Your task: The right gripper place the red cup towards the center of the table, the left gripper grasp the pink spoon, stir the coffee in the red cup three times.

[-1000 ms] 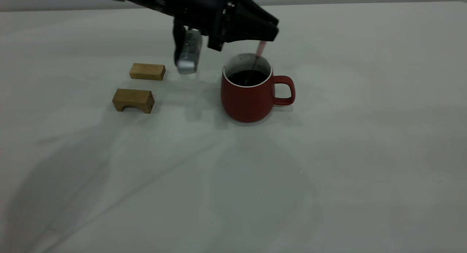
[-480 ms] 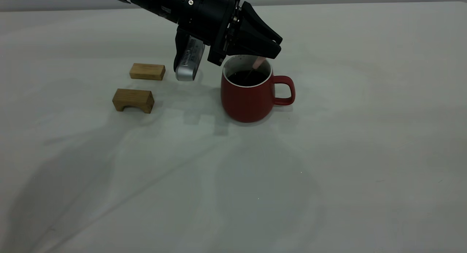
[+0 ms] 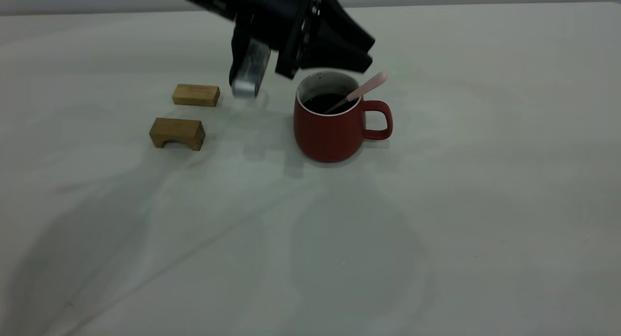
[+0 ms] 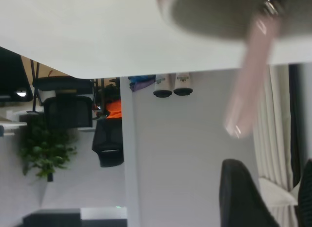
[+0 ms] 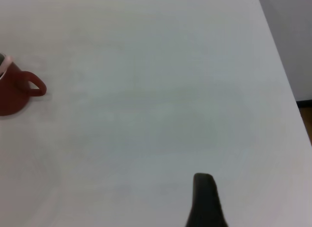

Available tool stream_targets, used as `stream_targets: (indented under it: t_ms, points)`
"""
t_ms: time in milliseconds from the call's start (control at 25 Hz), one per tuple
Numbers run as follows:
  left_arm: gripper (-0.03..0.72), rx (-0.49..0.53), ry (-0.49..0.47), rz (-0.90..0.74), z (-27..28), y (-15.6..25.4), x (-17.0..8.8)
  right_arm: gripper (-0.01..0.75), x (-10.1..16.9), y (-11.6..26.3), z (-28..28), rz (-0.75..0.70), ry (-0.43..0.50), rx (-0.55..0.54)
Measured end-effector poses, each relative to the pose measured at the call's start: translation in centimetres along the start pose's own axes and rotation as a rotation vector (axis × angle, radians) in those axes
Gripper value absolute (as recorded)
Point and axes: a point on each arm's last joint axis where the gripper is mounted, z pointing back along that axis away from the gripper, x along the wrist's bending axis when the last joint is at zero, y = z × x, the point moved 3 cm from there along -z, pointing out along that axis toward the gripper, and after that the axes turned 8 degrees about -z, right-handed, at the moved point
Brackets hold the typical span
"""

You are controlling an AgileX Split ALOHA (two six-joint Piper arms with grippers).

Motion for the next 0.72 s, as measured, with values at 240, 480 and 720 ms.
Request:
stream_targets:
  t_ms: [240,480,720]
  points:
    - [0.371,-0.099,-0.088,-0.226,2.9,3.8,-1.5,0.591,0.0,0.0,0.0,0.0,0.0,0.0]
    - [0.369,-0.394,-0.264,-0.601,8.5,7.8,-3.1,0.591,0.0,0.0,0.0,0.0,0.0,-0.001]
    - [0.369,-0.765,-0.573,-1.139,16.4,11.3,-3.9,0.591,0.0,0.0,0.0,0.0,0.0,-0.001]
